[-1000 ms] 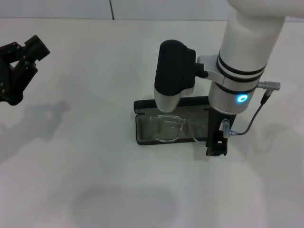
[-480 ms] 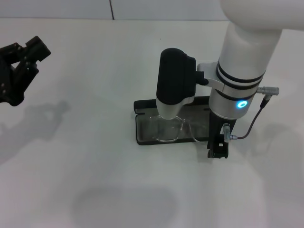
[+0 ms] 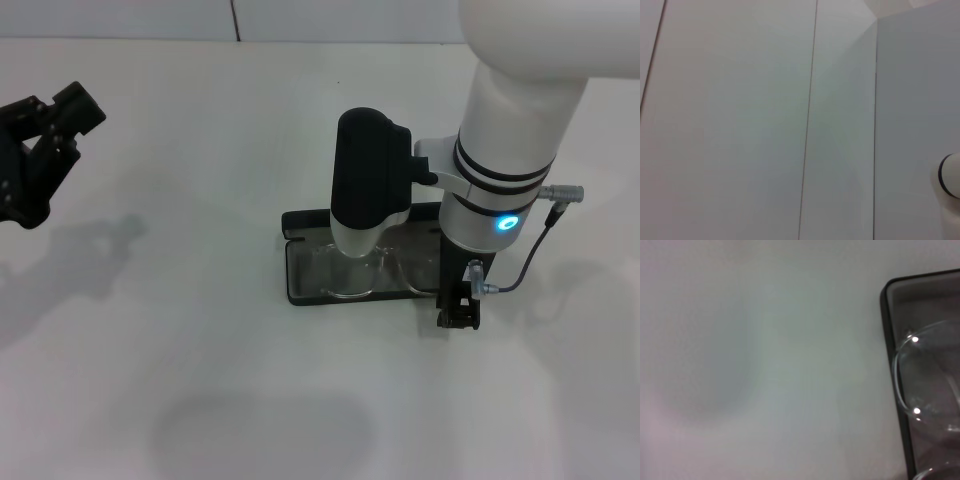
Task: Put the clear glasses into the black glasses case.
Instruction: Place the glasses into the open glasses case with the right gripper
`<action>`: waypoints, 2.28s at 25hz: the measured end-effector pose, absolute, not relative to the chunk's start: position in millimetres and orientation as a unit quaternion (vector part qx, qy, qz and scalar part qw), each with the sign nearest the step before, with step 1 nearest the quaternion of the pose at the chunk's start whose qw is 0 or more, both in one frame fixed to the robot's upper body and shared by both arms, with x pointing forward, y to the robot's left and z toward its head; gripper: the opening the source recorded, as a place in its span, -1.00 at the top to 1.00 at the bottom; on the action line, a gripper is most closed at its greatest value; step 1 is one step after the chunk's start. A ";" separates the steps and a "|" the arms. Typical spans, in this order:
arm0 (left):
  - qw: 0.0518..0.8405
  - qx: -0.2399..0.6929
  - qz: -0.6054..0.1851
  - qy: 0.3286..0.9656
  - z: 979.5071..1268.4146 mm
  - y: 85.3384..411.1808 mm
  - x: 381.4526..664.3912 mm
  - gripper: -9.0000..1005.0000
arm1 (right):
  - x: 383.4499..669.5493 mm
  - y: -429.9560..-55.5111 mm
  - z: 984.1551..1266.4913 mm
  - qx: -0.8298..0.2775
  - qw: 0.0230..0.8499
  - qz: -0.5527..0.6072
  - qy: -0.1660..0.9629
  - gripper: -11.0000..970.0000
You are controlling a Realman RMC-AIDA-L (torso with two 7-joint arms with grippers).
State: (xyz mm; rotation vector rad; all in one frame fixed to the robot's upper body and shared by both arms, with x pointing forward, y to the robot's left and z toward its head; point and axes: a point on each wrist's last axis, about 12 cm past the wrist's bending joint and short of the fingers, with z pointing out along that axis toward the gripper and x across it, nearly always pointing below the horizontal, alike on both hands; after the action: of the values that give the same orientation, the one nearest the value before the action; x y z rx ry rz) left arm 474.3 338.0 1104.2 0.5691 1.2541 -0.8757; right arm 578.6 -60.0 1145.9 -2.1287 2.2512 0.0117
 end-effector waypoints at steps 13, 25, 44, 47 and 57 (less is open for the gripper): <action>0.685 0.253 -0.390 0.561 1103.5 338.8 473.0 0.79 | 583.6 -56.6 1148.0 -0.687 0.045 -0.001 0.725 0.68; 0.686 0.246 -0.384 0.567 1101.1 344.7 466.4 0.79 | 579.0 -64.4 1172.6 -0.661 0.077 0.015 0.746 0.68; 0.686 0.254 -0.387 0.562 1106.2 344.2 473.2 0.79 | 571.5 -167.3 1195.0 -0.491 0.211 0.092 0.840 0.69; 0.686 0.254 -0.387 0.561 1106.6 343.7 474.0 0.79 | 575.2 -192.4 1199.6 -0.449 0.244 0.126 0.850 0.69; 0.686 0.252 -0.389 0.560 1105.9 342.1 474.1 0.79 | 588.4 -241.0 1169.8 -0.370 0.306 0.183 0.858 0.69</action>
State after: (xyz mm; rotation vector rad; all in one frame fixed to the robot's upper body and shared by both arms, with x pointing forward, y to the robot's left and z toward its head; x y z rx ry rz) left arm 474.1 342.1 1105.9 0.5636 1.2547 -0.8717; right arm 588.4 -241.0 1169.8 -0.9800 2.2699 0.4833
